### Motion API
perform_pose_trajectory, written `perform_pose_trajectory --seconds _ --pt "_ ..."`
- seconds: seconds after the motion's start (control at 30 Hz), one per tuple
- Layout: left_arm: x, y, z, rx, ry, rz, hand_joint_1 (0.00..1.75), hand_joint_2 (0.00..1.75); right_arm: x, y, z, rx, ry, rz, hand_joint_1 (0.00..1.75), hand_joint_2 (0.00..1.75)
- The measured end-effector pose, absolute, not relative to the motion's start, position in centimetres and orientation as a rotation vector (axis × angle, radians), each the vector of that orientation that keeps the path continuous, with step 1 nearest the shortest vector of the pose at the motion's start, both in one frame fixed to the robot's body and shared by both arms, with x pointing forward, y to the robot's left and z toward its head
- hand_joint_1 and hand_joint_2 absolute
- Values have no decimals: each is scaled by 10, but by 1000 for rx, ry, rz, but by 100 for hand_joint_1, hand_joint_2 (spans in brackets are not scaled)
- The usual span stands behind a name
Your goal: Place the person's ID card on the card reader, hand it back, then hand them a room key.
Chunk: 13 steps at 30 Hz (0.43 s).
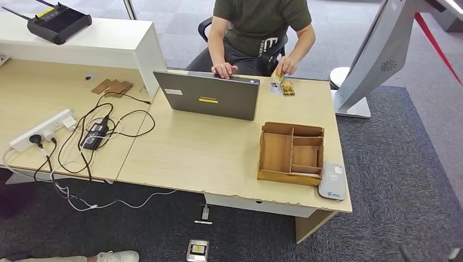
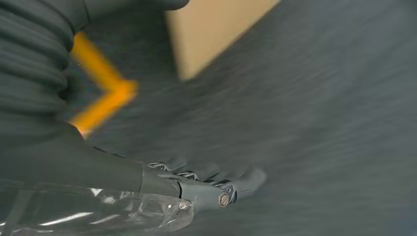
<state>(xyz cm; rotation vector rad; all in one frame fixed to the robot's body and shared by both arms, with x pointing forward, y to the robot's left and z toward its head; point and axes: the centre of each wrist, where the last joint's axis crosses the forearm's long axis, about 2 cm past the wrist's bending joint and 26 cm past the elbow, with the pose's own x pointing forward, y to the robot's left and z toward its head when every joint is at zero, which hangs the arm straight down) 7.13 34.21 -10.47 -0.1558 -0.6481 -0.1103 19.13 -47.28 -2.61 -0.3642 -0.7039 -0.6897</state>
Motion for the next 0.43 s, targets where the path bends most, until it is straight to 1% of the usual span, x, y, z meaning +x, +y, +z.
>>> perform_pose_trajectory --seconds 0.1,0.17,0.2,0.27,0.37,0.43 --pt "72 344 -105 -126 -661 -121 0 175 152 -443 -57 -361 -302 -754 0 175" --pt "73 344 -104 -109 -676 -128 0 175 132 -420 -72 -358 -138 -751 0 175" --pt "73 345 -104 -105 -686 -126 0 175 124 -412 -77 -356 -135 -733 0 175" --pt "73 346 -104 -101 -709 -125 0 175 113 -404 -83 -348 -255 -670 0 175" --pt "73 347 -104 -98 -728 -139 0 175 105 -405 -86 -362 -457 -561 0 175" --pt "74 347 -104 -98 -730 -149 0 175 102 -404 -87 -372 -516 -512 0 175"
